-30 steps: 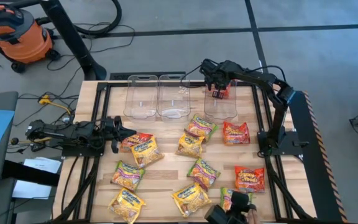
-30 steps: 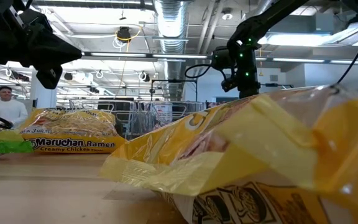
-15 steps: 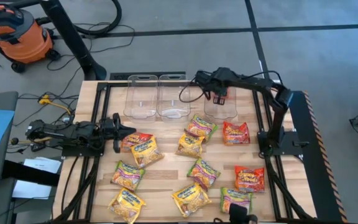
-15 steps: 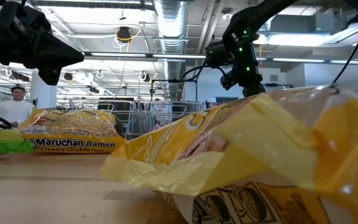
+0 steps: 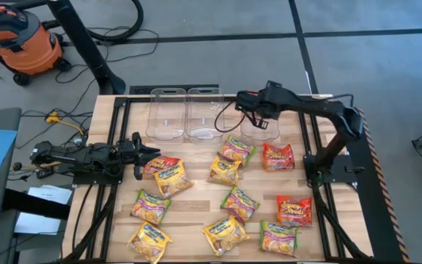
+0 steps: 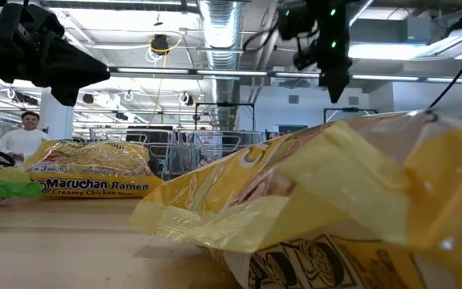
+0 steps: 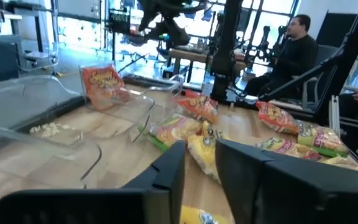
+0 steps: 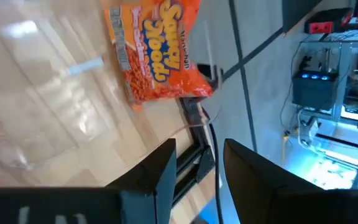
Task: Sort Maruchan noodles
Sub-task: Put the yellow noodle pack into the middle transparent bin
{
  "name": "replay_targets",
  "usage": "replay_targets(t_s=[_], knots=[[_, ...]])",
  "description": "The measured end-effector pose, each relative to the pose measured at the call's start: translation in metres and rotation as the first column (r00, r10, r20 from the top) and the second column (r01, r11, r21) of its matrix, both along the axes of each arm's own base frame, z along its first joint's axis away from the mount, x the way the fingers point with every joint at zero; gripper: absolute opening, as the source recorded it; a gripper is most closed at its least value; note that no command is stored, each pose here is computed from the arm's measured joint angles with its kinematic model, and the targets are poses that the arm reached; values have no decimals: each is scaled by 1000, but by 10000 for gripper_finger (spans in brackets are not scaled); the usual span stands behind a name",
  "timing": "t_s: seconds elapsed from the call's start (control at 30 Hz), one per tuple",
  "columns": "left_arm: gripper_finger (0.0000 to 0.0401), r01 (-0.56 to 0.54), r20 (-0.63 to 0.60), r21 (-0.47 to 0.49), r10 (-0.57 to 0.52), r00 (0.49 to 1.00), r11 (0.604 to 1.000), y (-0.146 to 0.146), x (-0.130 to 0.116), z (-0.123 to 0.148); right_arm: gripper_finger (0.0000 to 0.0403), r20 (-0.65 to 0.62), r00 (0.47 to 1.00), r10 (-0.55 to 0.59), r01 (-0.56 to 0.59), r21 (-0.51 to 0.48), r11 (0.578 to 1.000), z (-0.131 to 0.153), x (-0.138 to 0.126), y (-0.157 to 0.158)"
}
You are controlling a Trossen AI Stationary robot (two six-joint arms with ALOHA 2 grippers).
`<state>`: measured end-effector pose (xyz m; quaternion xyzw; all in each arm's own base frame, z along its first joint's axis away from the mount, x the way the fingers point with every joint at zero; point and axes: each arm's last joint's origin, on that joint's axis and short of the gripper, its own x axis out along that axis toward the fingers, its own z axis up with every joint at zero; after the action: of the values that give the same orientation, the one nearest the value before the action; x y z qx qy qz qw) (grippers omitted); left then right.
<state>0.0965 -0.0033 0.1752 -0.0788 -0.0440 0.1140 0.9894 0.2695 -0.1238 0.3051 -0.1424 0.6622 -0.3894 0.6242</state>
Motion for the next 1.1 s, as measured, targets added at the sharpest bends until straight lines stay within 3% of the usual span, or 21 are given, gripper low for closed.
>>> replay_targets(t_s=[0.23,0.5,0.77,1.1], knots=[[144,-48,140,-35,52,989,998,2,-2,13,157,227,974,3,8,-44,999,37,-21,42],[149,-28,201,-69,41,979,997,2,-8,34,156,476,879,37,-18,-43,999,66,-43,88],[146,-19,68,-152,30,997,988,4,-20,59,156,586,803,104,-109,-26,994,76,-51,122],[145,-26,-78,-230,9,997,973,4,-23,97,156,625,760,177,-246,25,969,73,-41,153]])
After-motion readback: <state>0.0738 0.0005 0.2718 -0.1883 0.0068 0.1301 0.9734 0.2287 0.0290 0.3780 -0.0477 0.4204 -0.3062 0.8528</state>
